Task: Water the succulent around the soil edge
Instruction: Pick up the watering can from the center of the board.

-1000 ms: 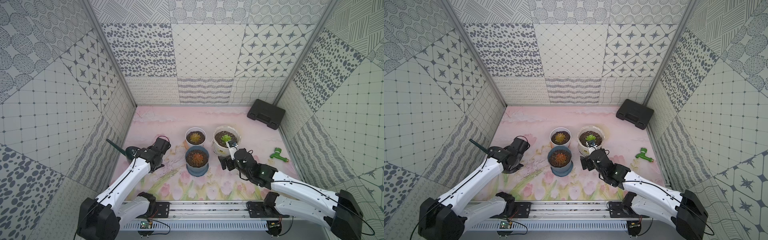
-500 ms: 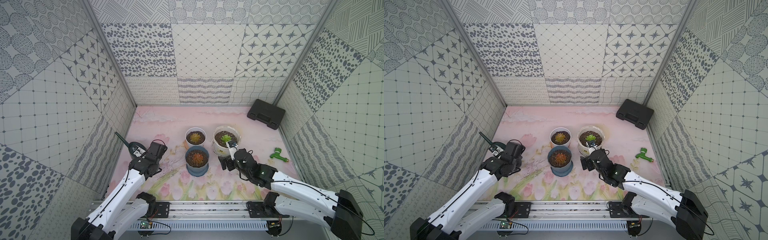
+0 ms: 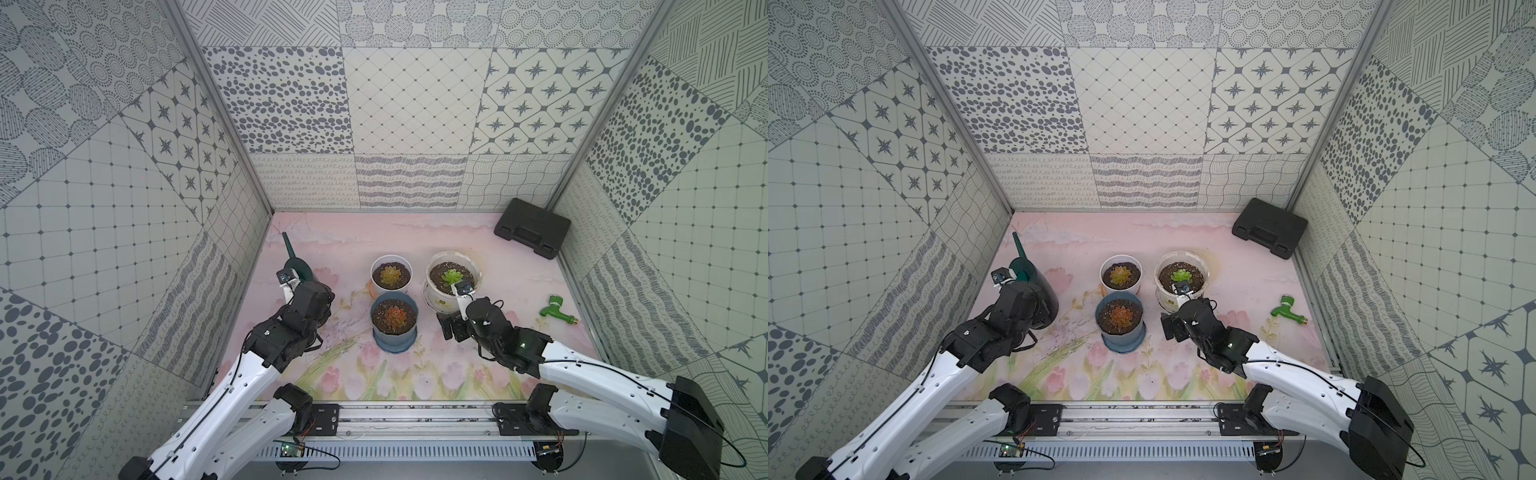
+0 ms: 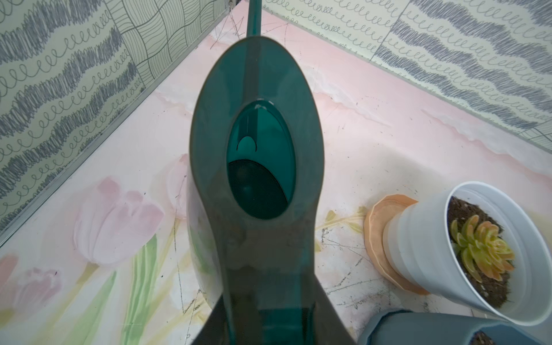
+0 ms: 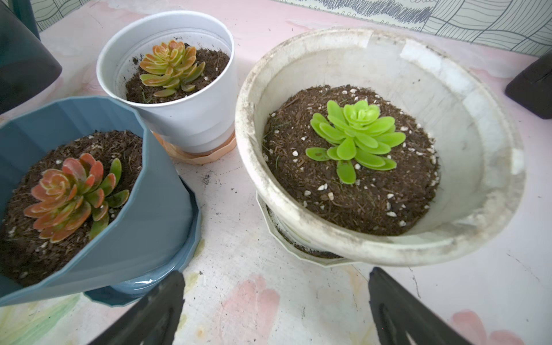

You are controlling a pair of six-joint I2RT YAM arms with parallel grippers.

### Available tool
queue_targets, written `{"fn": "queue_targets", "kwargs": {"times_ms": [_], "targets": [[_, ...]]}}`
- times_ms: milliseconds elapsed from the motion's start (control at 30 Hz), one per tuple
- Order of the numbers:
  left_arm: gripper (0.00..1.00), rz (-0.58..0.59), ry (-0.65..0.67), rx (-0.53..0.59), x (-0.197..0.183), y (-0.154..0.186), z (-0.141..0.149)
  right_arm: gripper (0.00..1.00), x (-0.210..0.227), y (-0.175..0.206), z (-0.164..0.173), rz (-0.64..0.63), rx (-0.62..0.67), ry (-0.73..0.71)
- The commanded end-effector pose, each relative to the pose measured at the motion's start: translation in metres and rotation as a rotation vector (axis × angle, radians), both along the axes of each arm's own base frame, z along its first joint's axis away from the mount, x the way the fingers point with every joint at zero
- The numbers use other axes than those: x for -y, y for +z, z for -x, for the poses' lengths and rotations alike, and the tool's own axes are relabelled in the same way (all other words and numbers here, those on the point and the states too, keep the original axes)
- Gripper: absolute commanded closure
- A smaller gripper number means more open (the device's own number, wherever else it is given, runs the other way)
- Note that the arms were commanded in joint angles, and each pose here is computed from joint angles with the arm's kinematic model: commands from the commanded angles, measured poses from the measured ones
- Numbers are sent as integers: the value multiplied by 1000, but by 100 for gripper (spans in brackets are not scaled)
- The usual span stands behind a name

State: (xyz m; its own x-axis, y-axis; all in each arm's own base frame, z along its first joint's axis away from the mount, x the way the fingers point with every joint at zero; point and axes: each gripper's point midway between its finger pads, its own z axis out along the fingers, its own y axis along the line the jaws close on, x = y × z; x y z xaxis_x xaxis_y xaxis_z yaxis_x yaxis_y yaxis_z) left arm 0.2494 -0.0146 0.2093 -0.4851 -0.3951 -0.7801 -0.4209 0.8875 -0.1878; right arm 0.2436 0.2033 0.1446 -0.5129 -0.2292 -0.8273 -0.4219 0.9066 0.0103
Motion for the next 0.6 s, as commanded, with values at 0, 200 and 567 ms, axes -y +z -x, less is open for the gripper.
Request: {"fn": "queue_targets", "kwargs": {"times_ms": [0, 200, 567], "targets": [[100, 118, -91, 176, 25, 42, -17, 2, -8, 23, -1, -40, 43, 21], [100, 161, -231, 320, 56, 100, -22, 2, -21, 46, 9, -99, 76, 85], [100, 287, -278, 443, 112, 166, -32, 2, -82, 108, 17, -190, 260, 251]]}}
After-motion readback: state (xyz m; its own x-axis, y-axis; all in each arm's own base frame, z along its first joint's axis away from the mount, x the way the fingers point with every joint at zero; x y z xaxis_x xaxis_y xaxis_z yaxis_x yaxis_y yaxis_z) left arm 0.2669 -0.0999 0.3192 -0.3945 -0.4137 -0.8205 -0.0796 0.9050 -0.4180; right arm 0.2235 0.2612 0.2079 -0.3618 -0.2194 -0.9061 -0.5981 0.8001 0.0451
